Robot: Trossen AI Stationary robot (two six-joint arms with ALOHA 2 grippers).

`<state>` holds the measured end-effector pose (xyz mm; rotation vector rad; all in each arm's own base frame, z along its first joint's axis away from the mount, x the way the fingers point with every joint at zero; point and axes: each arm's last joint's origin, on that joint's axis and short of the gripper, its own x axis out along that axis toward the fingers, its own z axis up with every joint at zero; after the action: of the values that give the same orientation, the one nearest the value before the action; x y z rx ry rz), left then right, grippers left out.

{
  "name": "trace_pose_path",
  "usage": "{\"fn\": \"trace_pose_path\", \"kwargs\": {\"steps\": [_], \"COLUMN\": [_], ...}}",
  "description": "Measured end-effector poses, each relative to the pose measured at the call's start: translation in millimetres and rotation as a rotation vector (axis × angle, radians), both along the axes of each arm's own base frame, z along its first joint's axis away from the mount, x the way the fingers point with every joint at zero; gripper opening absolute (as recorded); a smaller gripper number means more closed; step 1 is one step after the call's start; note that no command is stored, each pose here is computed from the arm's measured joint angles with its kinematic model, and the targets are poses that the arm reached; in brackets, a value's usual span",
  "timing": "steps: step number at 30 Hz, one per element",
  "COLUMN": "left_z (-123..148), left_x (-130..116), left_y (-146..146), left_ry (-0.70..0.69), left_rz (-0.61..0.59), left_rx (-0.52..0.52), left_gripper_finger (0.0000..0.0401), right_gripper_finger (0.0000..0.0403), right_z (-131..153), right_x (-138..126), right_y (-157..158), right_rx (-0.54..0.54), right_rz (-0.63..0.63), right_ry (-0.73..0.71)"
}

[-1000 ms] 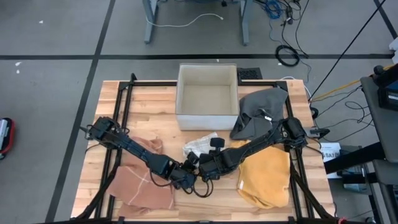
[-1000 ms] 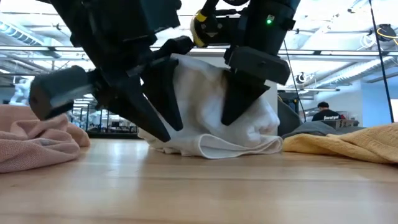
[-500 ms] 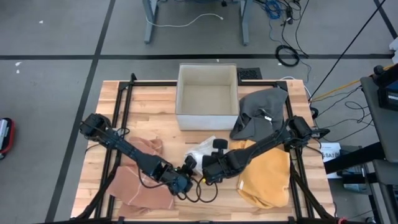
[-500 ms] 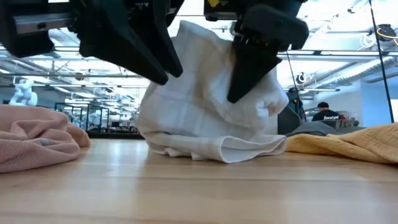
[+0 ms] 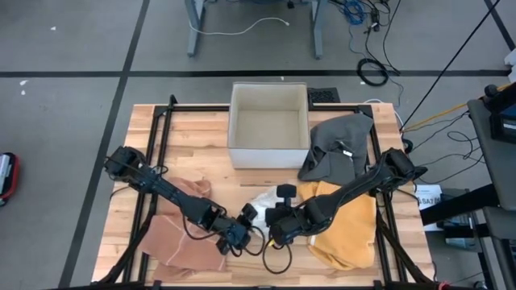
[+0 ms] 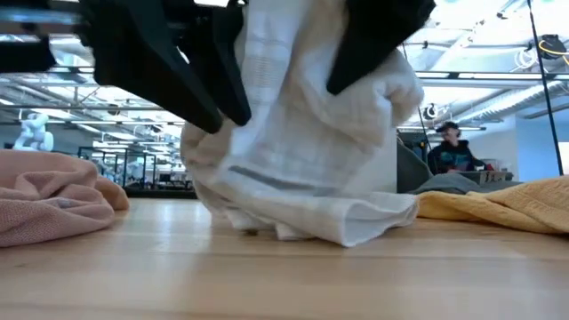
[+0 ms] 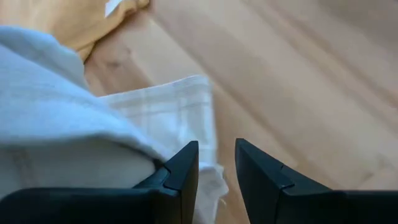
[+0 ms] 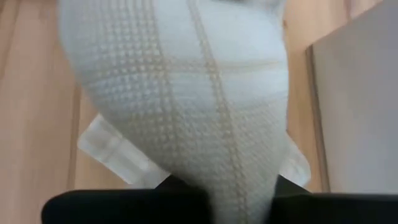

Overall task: Fold towel
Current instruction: Fold the white patterned towel

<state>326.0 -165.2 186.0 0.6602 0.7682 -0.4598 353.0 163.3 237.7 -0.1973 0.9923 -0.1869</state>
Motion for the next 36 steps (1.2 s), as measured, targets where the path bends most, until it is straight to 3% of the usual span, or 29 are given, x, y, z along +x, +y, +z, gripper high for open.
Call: {"fn": "trace_pose_path", "kwargs": {"steps": [5,9,17,22,26,28,32,36], "left_z": [-6,-11,-14,-13,-10,-10,-16,-29], "left_x": [2,-2,-9,-15,-13,-13,-11,-13], "left_y": [16,30,22,6,-10,-17,-20,-15], "left_ry": [0.019,0.088,0.124,0.113,0.028,-0.018,-0.091,-0.162], "left_rz": [0.122,0.218,0.191,0.127,0.078,0.051,0.059,0.09], "left_rx": [0.129,0.21,0.229,0.214,0.157,0.19,0.261,0.218], "left_gripper_finger": [0.011,0.011,0.011,0.011,0.011,0.011,0.011,0.011], "right_gripper_finger": [0.0022,0.0022,0.0022,0.0022,0.0022,0.0022,0.0022,0.0022], "right_z": [4,-11,-50,-44,-24,-17,-5,-5], "right_x": [3,5,2,2,-1,-2,-1,1], "right_y": [-6,-14,-32,-38,-46,-52,-62,-70], "right_rx": [-0.008,0.034,0.129,0.14,0.124,0.123,0.156,0.161], "right_rz": [0.012,0.022,0.024,0.04,0.084,0.103,0.136,0.144], "right_ry": [-0.014,0.005,0.05,0.045,0.002,-0.009,-0.036,-0.033]}}
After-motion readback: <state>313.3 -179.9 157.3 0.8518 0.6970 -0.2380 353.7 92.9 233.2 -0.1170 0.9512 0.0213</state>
